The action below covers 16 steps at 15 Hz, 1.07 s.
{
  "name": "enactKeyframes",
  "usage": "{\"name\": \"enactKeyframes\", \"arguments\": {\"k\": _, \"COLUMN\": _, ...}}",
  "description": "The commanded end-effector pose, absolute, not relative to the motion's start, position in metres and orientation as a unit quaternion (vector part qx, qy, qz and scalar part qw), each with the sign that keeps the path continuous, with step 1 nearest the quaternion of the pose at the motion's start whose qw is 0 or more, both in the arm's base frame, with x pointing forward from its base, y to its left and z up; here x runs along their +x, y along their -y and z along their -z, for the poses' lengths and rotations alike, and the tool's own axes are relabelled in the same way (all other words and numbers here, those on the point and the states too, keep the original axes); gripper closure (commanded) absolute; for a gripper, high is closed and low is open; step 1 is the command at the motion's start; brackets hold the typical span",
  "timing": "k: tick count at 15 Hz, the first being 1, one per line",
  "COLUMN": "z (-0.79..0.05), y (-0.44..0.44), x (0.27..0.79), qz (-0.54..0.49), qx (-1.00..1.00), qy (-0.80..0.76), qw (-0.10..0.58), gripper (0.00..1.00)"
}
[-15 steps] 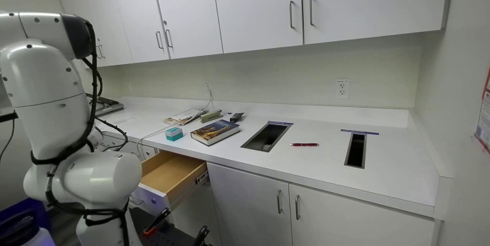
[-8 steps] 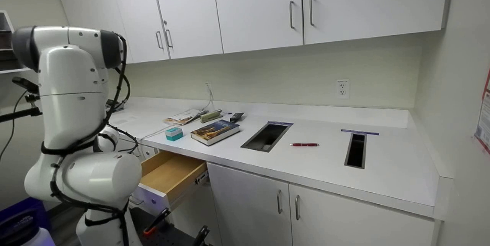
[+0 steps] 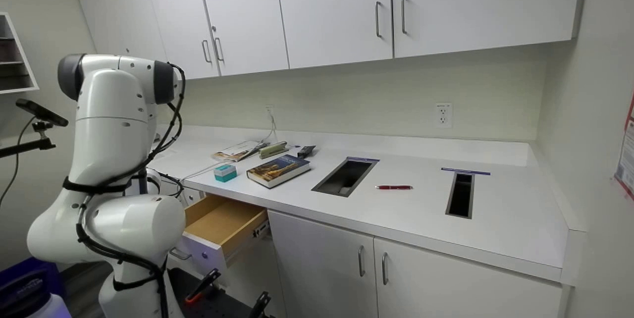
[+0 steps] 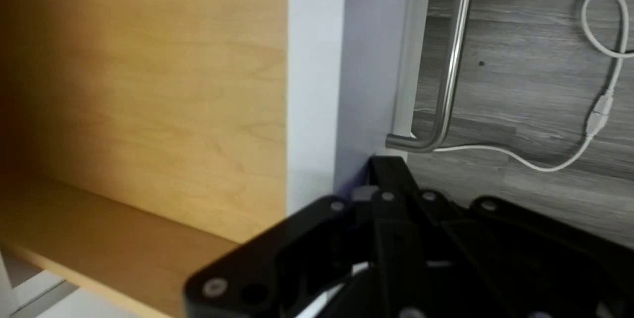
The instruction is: Close the drawer
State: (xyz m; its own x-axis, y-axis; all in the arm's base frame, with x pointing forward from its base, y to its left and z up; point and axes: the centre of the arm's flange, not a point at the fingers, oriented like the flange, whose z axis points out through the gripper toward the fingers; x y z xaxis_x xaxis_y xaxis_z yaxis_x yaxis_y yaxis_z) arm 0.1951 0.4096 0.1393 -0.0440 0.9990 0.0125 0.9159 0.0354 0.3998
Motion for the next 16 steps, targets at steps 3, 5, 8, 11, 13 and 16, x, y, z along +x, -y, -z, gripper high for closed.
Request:
{"name": "enactKeyframes", "arguments": {"k": 3, "z": -0.131, "y": -0.432, "x": 0.218, "qz": -0.186, "qx": 0.651, "qy": -0.692, "qw": 0.251, "gripper": 1.00}}
{"name": "enactKeyframes", "arguments": {"k": 5, "z": -0.136, "y": -0.434, "x": 0.226, "qz": -0.196, "qx": 0.641, "qy": -0.684, "qw": 0.287, "gripper": 1.00}}
{"name": "enactKeyframes", "arguments": {"k": 8, "z": -0.144, "y": -0.435, "x": 0.240, "qz": -0.215, "qx": 0.633, "qy": -0.668, "qw": 0.325, "gripper": 1.00}}
{"name": "enactKeyframes", "arguments": {"k": 11, "z": -0.145, "y": -0.432, "x": 0.262, "qz": -0.230, "qx": 0.631, "qy": -0.655, "qw": 0.346, "gripper": 1.00}}
{"name": "enactKeyframes", "arguments": {"k": 13, "z": -0.141, "y": -0.429, "x": 0.279, "qz": -0.232, "qx": 0.632, "qy": -0.649, "qw": 0.355, "gripper": 1.00}}
{"name": "enactKeyframes", "arguments": {"k": 16, "z": -0.144, "y": -0.426, "x": 0.274, "qz": -0.218, "qx": 0.637, "qy": -0.658, "qw": 0.338, "gripper": 0.99}}
